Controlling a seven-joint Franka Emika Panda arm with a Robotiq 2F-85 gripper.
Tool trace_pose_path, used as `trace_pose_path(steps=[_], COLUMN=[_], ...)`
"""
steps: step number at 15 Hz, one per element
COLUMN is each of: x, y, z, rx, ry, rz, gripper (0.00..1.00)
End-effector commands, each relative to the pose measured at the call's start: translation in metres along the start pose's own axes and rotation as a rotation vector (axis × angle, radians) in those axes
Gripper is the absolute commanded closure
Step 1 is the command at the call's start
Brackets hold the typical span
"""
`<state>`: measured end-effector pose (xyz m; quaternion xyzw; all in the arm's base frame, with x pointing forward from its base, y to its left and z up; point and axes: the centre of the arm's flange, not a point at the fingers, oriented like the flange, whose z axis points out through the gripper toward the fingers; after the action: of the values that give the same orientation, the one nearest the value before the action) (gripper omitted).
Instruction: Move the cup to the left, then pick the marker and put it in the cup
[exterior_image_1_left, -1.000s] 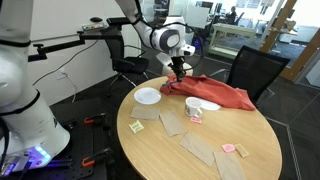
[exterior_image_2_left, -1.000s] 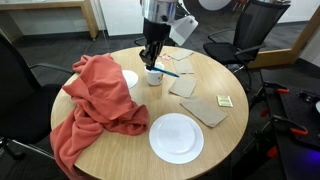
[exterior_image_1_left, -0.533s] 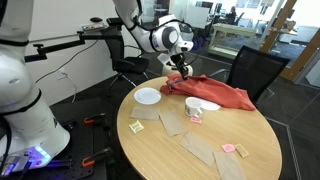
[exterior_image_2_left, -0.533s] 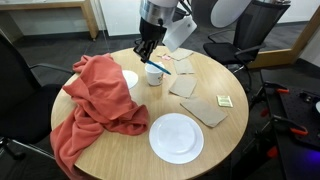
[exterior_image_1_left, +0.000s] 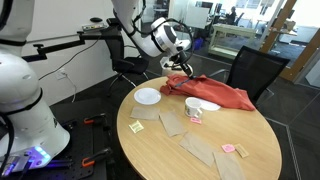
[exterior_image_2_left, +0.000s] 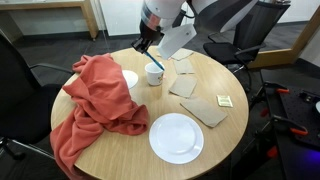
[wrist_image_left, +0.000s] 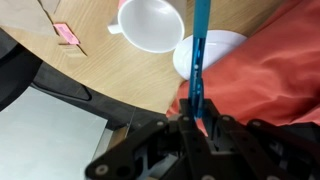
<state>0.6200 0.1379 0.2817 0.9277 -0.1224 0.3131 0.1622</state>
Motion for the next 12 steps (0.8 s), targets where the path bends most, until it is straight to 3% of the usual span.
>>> trace_pose_path(steps=[1, 12], x=[-0.006, -0.001], y=[-0.007, -0.003], z=[0.004, 0.031], rx=[-0.079, -0.215], ry=[0.121, 0.401], rz=[0.064, 0.23], gripper=[0.96, 0.96])
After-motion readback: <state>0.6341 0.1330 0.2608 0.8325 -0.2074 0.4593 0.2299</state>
